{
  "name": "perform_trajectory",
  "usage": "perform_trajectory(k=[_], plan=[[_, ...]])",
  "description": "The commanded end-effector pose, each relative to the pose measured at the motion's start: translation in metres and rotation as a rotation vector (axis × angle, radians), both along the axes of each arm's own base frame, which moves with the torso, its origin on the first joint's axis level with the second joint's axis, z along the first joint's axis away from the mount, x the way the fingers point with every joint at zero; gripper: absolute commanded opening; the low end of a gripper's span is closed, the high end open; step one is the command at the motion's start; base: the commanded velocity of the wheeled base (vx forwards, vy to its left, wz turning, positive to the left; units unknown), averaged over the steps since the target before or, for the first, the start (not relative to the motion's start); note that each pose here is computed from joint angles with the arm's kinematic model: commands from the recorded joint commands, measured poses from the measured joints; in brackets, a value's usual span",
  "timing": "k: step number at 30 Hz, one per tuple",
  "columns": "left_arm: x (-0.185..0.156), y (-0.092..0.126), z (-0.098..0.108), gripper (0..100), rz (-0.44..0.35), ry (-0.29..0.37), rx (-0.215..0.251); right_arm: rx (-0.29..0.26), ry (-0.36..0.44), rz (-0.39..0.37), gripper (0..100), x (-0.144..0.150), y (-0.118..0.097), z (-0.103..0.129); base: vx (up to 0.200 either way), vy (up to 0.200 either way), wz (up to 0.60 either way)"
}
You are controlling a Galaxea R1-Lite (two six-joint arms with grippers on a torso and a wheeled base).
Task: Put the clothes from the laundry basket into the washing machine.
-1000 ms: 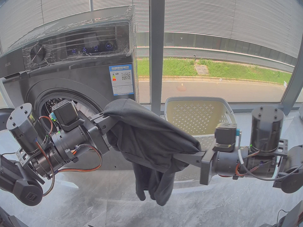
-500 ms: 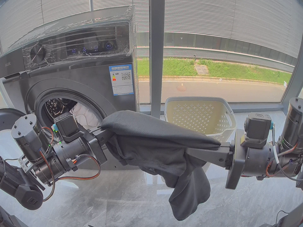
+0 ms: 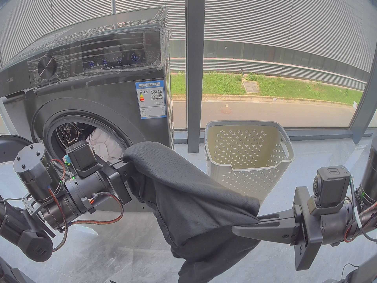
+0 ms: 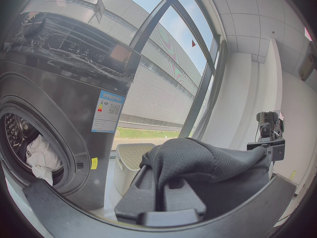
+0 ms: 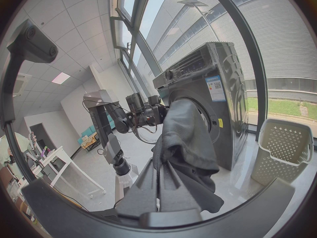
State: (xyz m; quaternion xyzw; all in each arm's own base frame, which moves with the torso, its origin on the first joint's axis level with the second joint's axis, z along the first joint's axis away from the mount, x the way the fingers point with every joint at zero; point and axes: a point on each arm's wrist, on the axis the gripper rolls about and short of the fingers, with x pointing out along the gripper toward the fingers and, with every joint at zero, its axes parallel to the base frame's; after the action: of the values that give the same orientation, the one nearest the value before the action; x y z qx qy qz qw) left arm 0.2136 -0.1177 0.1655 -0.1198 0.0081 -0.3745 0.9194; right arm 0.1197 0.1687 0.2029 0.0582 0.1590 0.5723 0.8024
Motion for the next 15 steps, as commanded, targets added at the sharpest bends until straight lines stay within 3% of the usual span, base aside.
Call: perform_trajectory(k=[1, 10, 15], plan=[[-0.005, 0.003, -0.008, 0, 0.000, 0.030, 0.017, 0.040, -0.034, -0.065, 0, 0.013, -0.005, 0.015, 0.000, 0.000, 0.00], [-0.008, 0.003, -0.011, 0, -0.013, 0.041, 0.021, 0.102, -0.096, -0.189, 0, 0.029, -0.026, 0.037, 0.000, 0.000, 0.00], [-0.008, 0.001, -0.003, 0, -0.021, 0.004, 0.002, 0.105, -0.099, -0.192, 0, 0.028, -0.028, 0.037, 0.000, 0.000, 0.00]])
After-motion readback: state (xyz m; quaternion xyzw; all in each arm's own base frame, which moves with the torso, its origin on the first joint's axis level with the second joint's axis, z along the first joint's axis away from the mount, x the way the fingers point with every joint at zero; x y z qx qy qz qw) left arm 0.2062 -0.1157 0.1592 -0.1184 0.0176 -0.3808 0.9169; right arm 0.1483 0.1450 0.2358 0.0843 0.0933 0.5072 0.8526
